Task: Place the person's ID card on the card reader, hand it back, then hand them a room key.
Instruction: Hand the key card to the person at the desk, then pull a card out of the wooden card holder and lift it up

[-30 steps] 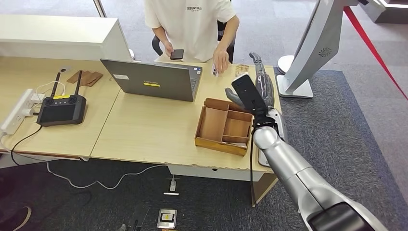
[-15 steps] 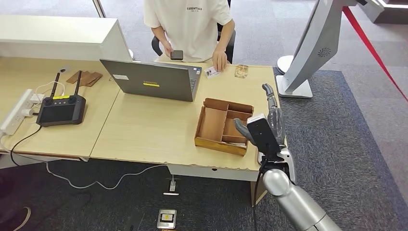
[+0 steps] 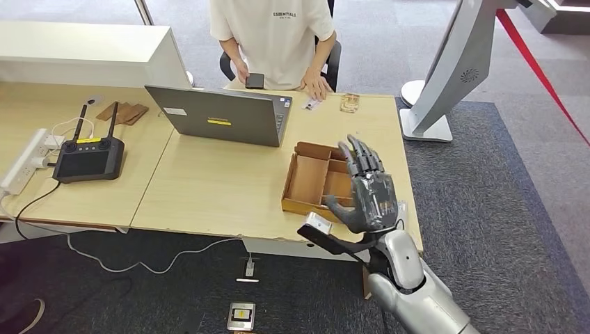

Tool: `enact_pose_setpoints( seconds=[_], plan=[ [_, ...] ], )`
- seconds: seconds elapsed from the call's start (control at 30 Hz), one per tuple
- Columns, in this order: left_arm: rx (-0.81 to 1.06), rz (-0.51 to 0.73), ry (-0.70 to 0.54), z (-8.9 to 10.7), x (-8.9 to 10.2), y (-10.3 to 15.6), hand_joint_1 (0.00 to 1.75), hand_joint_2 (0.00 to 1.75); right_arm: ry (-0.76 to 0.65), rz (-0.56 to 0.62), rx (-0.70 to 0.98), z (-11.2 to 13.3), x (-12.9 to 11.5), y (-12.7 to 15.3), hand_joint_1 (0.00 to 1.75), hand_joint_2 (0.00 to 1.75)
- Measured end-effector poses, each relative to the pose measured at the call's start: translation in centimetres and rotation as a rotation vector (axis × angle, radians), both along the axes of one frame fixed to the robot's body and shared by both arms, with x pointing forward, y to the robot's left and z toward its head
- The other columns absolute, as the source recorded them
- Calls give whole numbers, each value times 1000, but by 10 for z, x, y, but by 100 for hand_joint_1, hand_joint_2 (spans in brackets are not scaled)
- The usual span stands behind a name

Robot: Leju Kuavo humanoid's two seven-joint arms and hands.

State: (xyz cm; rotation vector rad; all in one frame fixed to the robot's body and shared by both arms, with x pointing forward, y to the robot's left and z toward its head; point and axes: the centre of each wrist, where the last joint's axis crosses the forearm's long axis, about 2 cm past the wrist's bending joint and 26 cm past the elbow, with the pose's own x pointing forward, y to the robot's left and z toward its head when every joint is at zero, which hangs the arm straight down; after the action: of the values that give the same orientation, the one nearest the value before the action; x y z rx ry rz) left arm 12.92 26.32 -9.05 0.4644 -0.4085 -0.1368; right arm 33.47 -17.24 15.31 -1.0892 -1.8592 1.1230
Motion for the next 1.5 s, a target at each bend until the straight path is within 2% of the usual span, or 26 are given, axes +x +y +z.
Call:
enact_pose_setpoints(
  seconds=[0.1,0.27,0.47,1.5],
  plan=[
    [0,2,4,0,1,0,0,175,1,-8,-98,-16,-8,8,0,175],
    [1,4,9,1,2,0,0,175,66,-18,-132,-39,-12,11,0,175],
    [1,3,6,1,2,0,0,175,120,-34,-157,-54,-13,11,0,175],
    [7,-19,-1,2,8,-1,0,175,227,-159,-235,-78,-8,1,0,175]
  ],
)
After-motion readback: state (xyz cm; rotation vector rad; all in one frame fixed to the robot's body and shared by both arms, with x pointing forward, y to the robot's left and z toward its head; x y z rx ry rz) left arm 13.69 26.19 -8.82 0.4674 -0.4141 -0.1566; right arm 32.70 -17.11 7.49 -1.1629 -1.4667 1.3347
